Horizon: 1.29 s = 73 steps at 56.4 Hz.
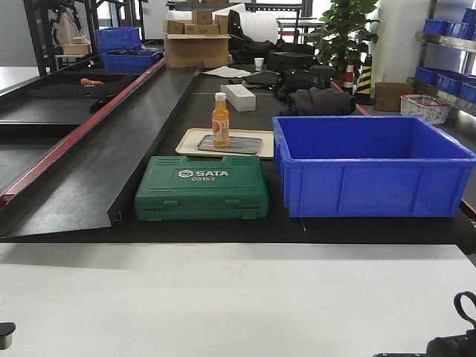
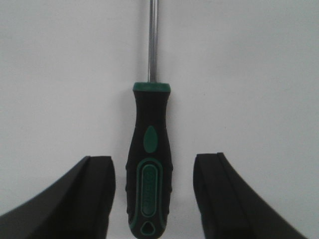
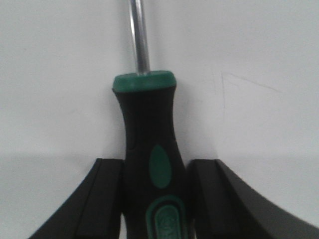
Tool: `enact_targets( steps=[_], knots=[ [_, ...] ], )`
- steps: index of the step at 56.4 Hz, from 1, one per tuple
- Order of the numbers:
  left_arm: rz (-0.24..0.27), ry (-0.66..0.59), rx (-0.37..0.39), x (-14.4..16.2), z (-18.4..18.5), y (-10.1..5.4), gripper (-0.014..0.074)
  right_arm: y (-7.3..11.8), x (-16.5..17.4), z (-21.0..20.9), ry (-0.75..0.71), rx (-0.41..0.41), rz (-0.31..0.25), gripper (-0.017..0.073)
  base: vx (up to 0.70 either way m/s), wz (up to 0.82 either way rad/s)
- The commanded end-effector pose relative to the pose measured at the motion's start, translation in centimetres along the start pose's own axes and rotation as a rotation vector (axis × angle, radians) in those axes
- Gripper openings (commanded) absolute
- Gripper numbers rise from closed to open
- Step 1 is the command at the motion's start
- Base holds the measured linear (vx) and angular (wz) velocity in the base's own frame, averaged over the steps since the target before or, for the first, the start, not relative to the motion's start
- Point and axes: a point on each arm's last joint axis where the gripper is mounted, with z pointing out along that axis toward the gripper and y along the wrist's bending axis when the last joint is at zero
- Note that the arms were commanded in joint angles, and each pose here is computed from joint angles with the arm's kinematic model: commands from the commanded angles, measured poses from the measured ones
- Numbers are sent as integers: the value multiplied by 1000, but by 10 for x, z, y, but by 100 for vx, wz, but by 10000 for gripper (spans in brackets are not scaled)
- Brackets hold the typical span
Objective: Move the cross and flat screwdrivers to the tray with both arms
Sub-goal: 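Grasp the green-and-black flat screwdriver handle with the left gripper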
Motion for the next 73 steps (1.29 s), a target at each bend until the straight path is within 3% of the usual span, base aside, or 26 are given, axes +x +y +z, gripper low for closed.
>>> enact_targets(
  steps=[1,18,53,61,72,73],
  knots=[
    [-12,-60,2,-5,-5,0,483,2,-5,-5,-50,-20,10,-8,0,0],
    [-20,-10,-5,9,19,2,483,2,-6,-5,-62,-22,10,-8,0,0],
    [-15,65,-11,4,44,3,472,2,-7,-5,-66,-23,10,-8,0,0],
    [-1,98,-11,6,46,3,364,2,-7,-5,-72,-24,10,-8,0,0],
    [14,120,-10,8,46,3,-8,3,-8,-5,-79,-25,10,-8,0,0],
    [15,119,-10,8,46,3,-9,3,-8,-5,-80,-25,10,-8,0,0]
  ],
)
